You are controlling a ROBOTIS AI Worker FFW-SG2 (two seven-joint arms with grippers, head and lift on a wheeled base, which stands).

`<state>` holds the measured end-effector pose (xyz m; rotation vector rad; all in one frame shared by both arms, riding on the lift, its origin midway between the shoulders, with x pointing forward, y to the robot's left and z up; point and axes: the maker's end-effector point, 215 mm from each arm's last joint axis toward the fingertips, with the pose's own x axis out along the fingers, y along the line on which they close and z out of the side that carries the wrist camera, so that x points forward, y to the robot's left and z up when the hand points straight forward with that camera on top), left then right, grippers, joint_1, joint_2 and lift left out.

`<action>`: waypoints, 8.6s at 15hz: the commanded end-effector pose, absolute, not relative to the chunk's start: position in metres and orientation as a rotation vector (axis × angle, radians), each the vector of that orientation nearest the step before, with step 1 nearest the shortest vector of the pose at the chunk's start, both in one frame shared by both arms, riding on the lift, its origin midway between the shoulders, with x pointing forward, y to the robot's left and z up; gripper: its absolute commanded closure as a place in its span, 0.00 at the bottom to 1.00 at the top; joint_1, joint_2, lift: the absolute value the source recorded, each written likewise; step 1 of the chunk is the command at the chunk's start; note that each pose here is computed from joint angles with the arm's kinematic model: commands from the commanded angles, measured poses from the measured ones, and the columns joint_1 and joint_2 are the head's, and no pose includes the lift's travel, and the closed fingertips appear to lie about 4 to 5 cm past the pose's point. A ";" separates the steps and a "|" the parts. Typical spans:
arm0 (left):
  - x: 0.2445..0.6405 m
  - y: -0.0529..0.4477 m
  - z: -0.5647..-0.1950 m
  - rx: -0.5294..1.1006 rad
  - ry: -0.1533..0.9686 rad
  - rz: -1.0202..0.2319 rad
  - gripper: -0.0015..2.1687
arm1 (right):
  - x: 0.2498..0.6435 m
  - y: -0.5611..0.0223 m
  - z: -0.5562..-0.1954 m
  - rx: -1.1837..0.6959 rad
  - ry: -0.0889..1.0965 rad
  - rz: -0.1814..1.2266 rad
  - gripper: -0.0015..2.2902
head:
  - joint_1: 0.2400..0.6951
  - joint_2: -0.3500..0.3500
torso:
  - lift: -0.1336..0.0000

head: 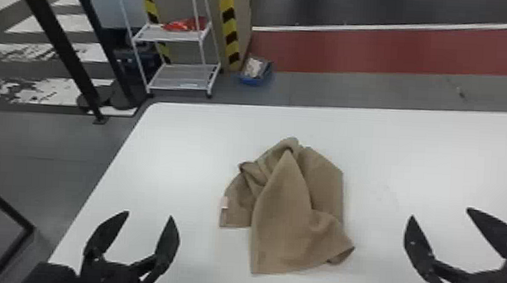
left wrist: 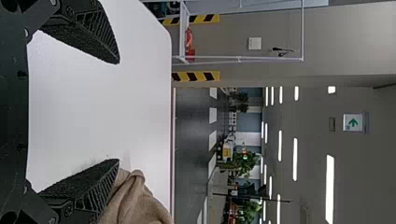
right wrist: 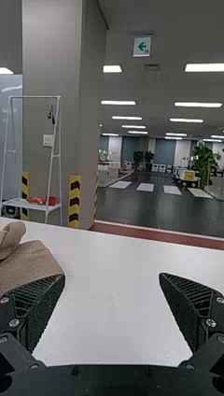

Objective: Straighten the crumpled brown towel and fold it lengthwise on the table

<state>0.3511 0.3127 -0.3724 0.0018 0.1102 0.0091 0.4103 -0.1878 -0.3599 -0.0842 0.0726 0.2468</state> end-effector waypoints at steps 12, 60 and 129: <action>0.351 0.306 -0.369 -0.005 0.106 -0.001 0.07 | 0.408 -0.187 -0.356 -0.080 0.075 0.245 0.07 | 1.00 0.76 | 0.07; 0.365 0.243 -0.398 -0.076 0.135 -0.295 0.09 | 0.478 -0.256 -0.284 -0.254 -0.126 0.336 0.96 | 1.00 0.63 | 0.07; 0.448 0.026 -0.381 -0.006 0.201 -0.607 0.80 | 0.524 -0.207 -0.108 0.582 -0.253 0.722 0.96 | 0.98 0.18 | 0.07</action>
